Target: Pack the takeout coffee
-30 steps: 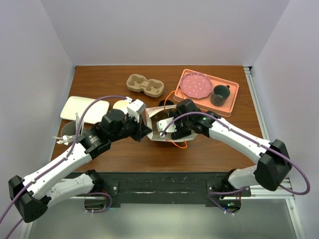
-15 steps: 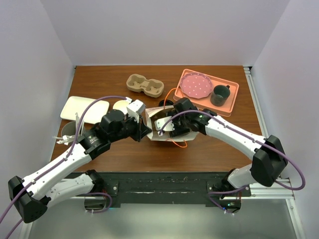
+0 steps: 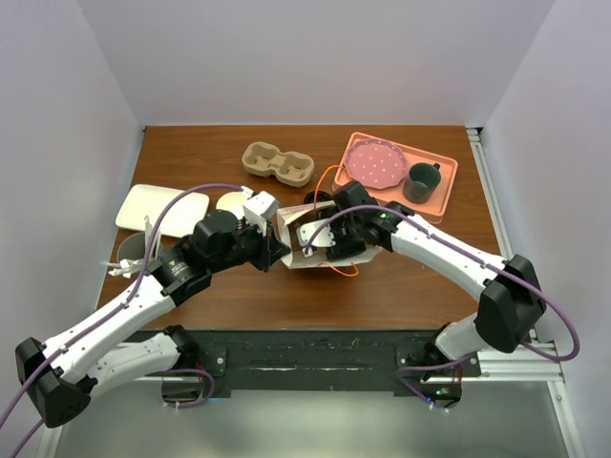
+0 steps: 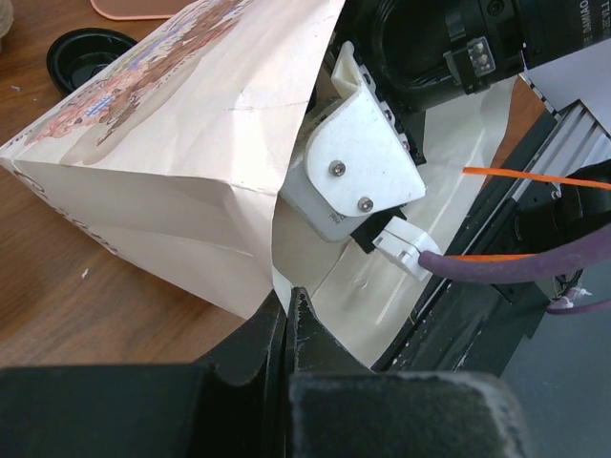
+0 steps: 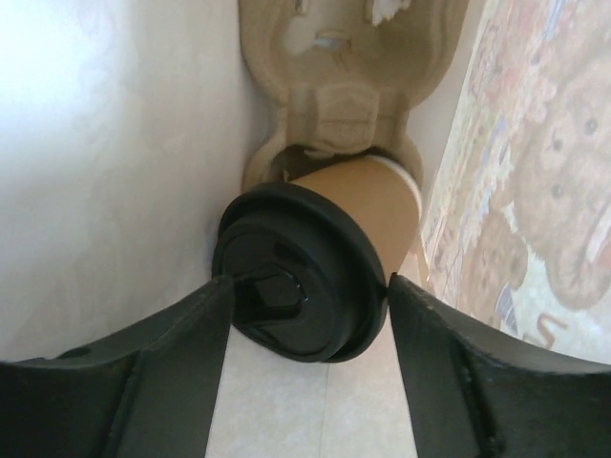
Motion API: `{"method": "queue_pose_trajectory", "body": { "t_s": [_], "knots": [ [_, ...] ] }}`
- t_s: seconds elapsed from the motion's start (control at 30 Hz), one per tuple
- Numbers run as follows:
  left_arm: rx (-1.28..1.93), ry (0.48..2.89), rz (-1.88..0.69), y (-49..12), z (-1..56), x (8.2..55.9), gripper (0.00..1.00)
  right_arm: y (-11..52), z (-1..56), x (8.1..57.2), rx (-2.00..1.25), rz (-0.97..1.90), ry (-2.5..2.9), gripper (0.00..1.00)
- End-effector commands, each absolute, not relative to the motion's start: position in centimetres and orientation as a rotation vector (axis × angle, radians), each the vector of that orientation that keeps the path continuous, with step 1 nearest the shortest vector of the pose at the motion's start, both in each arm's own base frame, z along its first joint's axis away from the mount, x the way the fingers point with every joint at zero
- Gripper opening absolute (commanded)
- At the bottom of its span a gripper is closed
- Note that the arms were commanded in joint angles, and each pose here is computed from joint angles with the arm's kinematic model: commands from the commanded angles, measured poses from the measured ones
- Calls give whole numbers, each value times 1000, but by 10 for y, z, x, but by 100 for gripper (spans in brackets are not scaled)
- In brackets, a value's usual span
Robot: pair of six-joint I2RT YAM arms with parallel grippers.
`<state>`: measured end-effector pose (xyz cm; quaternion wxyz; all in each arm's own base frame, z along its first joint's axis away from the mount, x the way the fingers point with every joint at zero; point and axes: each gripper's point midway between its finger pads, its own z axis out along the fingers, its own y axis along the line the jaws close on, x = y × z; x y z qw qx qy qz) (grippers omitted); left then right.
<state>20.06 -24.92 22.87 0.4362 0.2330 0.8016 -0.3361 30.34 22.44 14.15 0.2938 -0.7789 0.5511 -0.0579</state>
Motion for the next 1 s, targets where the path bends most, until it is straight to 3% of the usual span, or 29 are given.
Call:
{"method": "queue_pose_trajectory", "body": {
  "t_s": [0.0, 0.53, 0.73, 0.77, 0.97],
  "knots": [
    [598, 1903, -849, -252, 246, 203, 0, 217, 151, 314, -2085, -190, 1482, 72],
    [593, 1899, -854, -253, 245, 203, 0, 215, 133, 311, -2175, -143, 1506, 77],
    [594, 1900, -851, -253, 245, 204, 0, 215, 131, 311, -2184, -145, 1508, 63],
    [594, 1900, -851, -253, 245, 204, 0, 216, 133, 311, -2181, -146, 1506, 55],
    [597, 1899, -847, -254, 246, 205, 0, 214, 132, 311, -2175, -148, 1510, 37]
  ]
}}
